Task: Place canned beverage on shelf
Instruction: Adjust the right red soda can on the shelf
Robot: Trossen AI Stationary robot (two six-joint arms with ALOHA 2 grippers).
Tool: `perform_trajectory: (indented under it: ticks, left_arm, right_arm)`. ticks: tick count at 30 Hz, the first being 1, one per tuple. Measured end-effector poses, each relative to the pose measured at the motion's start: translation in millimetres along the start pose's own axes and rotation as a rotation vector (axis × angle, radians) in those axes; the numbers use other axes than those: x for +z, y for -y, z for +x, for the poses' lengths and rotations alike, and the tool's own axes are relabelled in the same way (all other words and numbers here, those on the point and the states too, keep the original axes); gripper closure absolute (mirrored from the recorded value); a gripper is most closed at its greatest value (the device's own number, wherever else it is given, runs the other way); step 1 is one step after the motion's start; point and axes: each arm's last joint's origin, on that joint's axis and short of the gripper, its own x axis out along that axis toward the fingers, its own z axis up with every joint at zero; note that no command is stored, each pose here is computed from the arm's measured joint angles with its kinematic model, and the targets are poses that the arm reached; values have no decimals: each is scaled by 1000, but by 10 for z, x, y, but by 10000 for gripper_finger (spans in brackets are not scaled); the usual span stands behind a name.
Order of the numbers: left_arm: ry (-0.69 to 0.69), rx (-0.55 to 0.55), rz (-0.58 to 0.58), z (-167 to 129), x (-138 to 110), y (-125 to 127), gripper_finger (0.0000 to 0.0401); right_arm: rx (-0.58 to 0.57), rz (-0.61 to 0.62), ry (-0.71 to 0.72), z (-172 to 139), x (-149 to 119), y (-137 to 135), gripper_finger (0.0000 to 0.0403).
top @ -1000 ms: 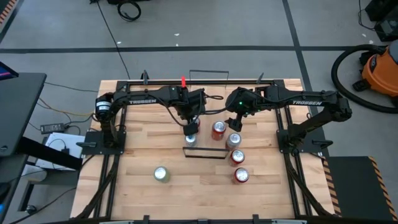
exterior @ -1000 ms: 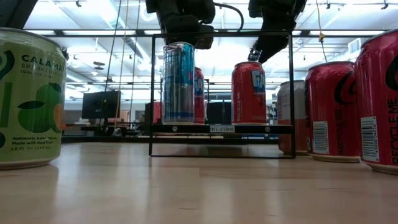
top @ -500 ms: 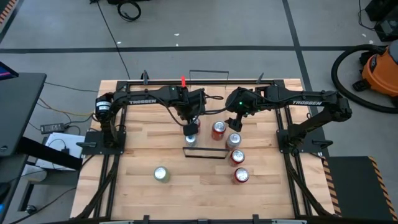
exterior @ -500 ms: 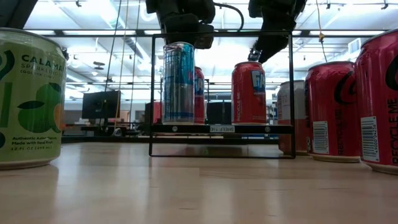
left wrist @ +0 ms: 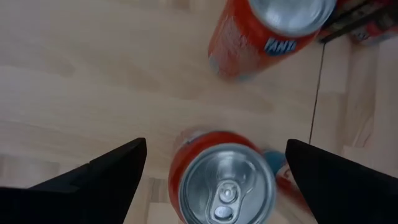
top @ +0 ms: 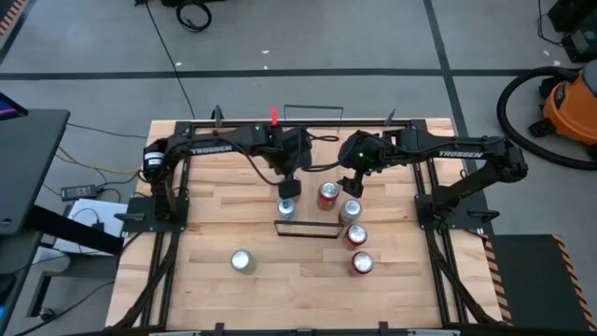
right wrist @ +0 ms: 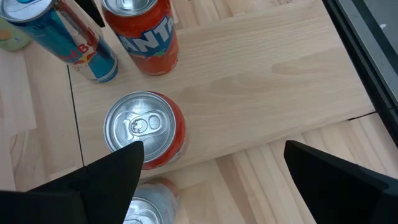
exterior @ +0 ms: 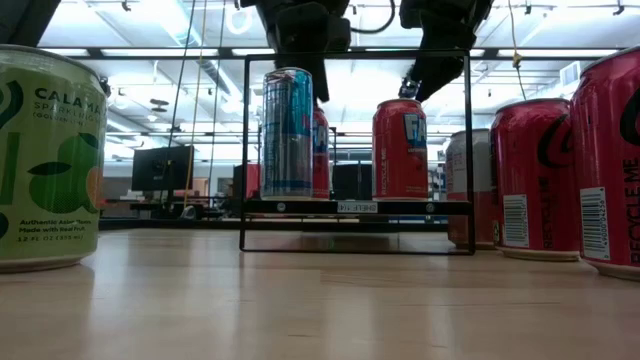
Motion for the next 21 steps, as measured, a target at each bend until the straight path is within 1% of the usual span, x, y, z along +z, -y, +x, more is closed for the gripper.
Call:
perform_trajectory:
  ticks: [6, 10, 14, 17, 21]
  left_arm:
    - [63, 2, 6, -218, 122, 22, 5]
    - [30, 5, -6, -339, 111, 4, 5]
    - [-41, 9, -31, -405, 27, -38, 5]
    - [-52, 21, -48, -517, -26, -45, 5]
    - [40, 80, -43, -792, -57, -14, 5]
  right_arm:
    - [36, -21, 7, -1, 10, -16, 4]
    - [62, -69, 30, -8, 21, -84, 4]
    - [93, -122, 84, -14, 48, -187, 4]
    - [101, -136, 92, 46, 34, -230, 4]
    - [94, -134, 88, 169, -19, -236, 4]
